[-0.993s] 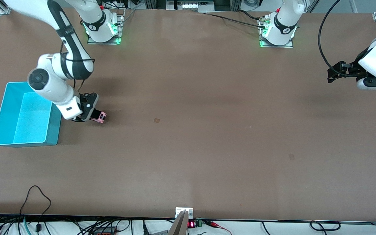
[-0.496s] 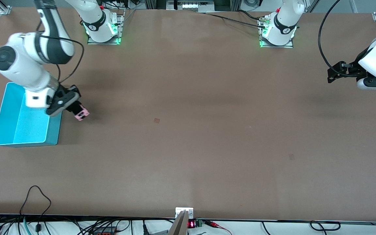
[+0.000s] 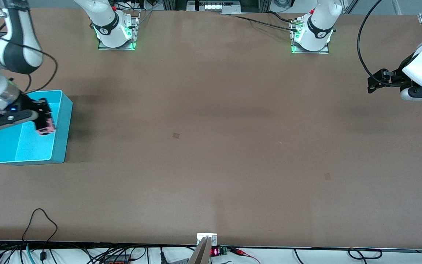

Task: Wind and store pink jeep toy
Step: 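Lift the pink jeep with the right gripper over the cyan bin, then lower the jeep into the cyan bin and open the right gripper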

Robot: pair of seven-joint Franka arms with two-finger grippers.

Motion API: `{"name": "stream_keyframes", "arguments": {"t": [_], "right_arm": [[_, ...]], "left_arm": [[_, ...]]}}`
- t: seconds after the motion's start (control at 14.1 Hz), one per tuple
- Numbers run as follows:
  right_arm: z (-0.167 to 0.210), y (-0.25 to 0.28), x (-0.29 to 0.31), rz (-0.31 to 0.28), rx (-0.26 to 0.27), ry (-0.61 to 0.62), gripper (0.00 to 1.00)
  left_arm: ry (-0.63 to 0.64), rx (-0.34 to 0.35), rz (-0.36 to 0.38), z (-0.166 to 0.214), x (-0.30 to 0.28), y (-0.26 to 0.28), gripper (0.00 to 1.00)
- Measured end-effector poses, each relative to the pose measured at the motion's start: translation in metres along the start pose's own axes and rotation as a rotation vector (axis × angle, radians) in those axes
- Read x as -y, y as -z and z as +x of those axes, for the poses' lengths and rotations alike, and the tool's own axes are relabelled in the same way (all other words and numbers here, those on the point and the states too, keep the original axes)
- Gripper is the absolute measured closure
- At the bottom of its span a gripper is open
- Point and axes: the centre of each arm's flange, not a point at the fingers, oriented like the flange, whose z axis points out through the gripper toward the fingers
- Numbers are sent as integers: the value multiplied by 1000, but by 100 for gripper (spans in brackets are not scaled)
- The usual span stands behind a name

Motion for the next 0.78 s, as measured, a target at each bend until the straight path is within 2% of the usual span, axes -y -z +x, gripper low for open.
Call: {"name": "stream_keyframes", "arguments": {"t": [0.28,0.78], "right_arm": [[-27,-50,-50,-25,32,-106,50],[-43,-128,-67,-4,73,-199,50]], "left_arm": [[0,0,0,0,0,0,0],[0,0,0,0,0,0,0]]}}
